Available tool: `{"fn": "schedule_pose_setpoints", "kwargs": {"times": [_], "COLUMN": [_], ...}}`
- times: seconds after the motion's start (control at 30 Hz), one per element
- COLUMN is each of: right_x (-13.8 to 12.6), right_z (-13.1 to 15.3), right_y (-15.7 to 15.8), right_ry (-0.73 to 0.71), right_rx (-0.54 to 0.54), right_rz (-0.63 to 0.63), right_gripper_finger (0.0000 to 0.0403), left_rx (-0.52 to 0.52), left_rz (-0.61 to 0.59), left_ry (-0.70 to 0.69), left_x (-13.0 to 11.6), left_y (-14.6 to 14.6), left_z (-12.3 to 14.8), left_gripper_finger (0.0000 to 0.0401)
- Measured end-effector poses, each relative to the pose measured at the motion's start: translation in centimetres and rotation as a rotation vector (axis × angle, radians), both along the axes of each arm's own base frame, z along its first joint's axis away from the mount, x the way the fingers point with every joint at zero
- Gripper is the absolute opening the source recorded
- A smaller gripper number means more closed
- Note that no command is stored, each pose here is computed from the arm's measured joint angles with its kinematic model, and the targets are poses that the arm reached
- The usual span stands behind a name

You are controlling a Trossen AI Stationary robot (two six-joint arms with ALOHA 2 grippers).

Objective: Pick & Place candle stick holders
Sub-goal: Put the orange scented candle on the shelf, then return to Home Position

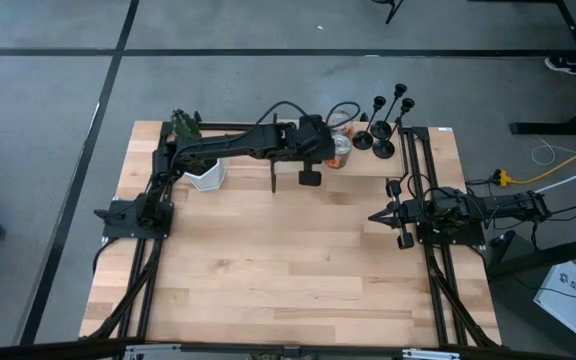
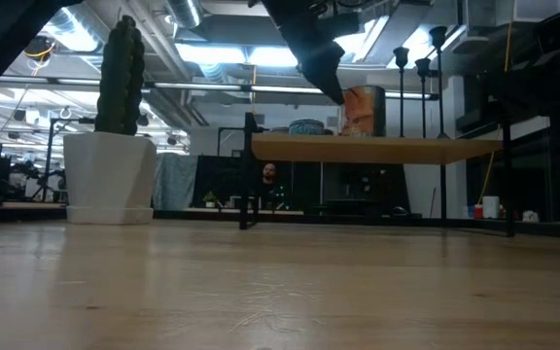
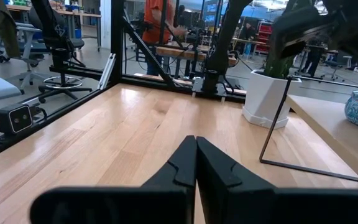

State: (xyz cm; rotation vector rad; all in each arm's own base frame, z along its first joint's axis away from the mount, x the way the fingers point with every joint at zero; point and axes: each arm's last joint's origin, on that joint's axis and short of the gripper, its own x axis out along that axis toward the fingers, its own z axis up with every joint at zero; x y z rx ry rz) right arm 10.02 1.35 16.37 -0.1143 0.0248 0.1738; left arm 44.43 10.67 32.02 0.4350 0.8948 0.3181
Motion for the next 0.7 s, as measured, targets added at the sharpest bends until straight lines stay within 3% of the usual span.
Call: {"fn": "schedule_pose_setpoints", "kwargs": {"times": [0.23,0.47,0.6,0.7], "right_x": [0.0,0.0,0.0,0.0], "right_z": [0.0,0.0,0.0,0.0], "right_y": [0.0,0.0,0.0,0.0], "right_ry": [0.0,-0.001,0.0,0.0], "right_rx": [0.0,0.0,0.0,0.0], "right_rz": [0.0,0.0,0.0,0.0], "right_gripper_finger": [0.0011,0.0011,0.0011,0.0011], "left_rx": [-0.092,-0.314,-0.346,-0.351], "left_rz": [0.015,-0.041,-0.097,-0.148], "left_ry": [-0.011,0.002,-0.05,-0.101], "left_x": [-0.4,-4.1,-5.7,-7.2], "left_y": [-0.2,-1.4,-3.4,-5.5], "left_z": [0.1,3.4,4.1,3.1], "left_gripper_finger": [0.0001,0.0001,0.0002,0.0001]}}
